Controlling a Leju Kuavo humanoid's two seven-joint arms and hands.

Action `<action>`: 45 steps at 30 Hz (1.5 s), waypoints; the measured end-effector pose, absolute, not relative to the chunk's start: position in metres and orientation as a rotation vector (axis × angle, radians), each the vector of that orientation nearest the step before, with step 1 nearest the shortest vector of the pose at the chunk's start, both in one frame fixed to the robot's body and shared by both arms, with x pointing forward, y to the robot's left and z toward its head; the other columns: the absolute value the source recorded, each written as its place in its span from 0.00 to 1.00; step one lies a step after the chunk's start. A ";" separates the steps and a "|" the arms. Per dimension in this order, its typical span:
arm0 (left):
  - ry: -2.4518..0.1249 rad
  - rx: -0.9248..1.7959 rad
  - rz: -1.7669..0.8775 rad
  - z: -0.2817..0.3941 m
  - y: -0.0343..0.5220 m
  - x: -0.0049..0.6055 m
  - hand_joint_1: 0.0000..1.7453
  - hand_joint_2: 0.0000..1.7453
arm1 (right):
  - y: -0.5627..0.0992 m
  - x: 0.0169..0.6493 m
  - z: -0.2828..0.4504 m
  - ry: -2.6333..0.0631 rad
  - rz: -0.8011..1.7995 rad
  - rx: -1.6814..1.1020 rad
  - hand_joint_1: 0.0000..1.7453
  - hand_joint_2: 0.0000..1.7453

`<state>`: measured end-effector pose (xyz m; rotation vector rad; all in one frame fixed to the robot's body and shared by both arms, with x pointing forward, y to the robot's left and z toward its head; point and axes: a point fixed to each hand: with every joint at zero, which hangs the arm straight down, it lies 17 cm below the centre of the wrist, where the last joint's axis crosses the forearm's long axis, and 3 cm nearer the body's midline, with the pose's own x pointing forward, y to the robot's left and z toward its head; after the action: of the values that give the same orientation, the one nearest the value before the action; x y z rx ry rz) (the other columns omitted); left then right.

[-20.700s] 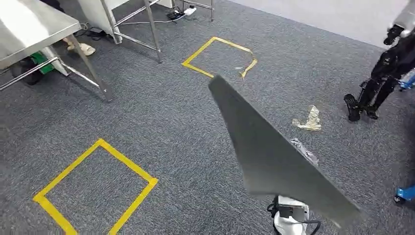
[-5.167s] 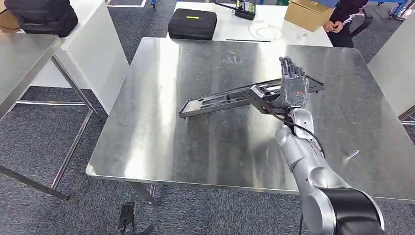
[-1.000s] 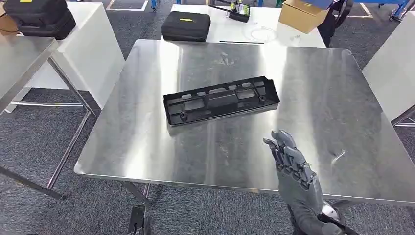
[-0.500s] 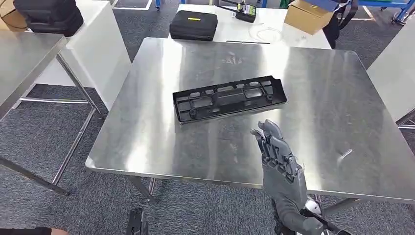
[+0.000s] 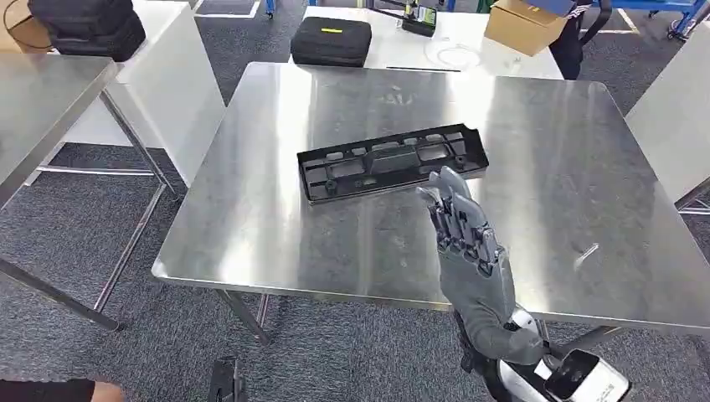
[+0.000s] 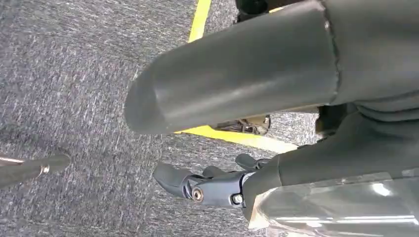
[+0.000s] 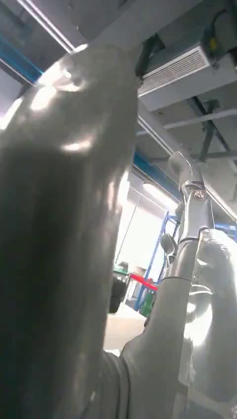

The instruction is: Take the parts from the cabinet and place them on the table.

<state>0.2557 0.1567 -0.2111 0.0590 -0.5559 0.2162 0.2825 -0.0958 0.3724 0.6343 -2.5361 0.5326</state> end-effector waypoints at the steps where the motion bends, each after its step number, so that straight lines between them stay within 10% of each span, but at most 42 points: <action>1: -0.555 0.059 0.216 -0.211 0.158 0.256 0.00 0.00 | -0.095 0.283 0.373 -2.538 0.533 0.635 0.00 0.00; 45: -0.560 0.083 0.302 -0.213 0.188 0.266 0.00 0.00 | -0.060 0.310 0.350 -2.459 0.617 0.676 0.00 0.00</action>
<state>0.2660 0.1879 -0.2126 0.0834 -0.5596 0.3017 0.3096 -0.0598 0.3501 0.6760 -2.4588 0.6167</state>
